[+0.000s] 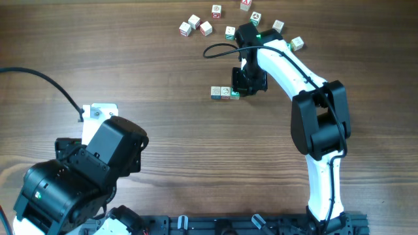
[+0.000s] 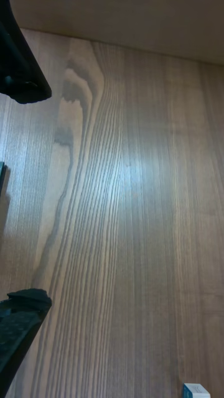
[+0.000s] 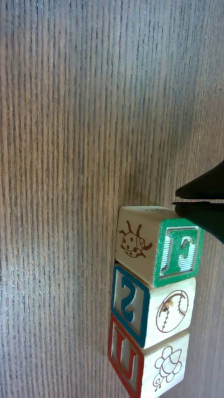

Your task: Form a horizontal line

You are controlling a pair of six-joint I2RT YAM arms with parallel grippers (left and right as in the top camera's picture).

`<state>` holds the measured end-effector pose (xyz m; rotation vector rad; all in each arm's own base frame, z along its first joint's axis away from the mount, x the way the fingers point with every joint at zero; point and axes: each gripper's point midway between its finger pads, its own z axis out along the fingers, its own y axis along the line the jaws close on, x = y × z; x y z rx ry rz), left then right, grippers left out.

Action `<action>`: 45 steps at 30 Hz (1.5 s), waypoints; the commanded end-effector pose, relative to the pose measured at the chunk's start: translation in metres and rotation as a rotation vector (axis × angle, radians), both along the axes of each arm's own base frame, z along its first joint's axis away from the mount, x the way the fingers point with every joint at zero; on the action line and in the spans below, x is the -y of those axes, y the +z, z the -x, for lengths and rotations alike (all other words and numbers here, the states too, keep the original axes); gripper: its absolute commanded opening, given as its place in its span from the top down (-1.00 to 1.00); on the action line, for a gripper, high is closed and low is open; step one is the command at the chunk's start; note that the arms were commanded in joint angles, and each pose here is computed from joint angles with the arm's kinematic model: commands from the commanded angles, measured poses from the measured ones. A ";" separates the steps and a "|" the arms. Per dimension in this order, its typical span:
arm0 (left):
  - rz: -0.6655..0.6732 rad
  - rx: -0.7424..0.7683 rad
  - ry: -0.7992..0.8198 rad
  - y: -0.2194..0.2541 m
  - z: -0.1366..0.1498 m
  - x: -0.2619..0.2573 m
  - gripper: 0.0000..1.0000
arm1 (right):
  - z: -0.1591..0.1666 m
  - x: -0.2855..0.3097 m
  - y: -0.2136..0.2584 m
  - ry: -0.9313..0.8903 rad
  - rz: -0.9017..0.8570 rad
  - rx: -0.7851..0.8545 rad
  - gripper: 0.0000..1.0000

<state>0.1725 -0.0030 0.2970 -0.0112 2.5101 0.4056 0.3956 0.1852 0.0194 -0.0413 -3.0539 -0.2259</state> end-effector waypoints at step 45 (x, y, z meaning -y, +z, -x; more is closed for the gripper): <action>0.009 0.013 0.022 0.001 0.000 -0.002 -1.00 | -0.011 0.021 -0.008 -0.010 0.134 0.055 0.91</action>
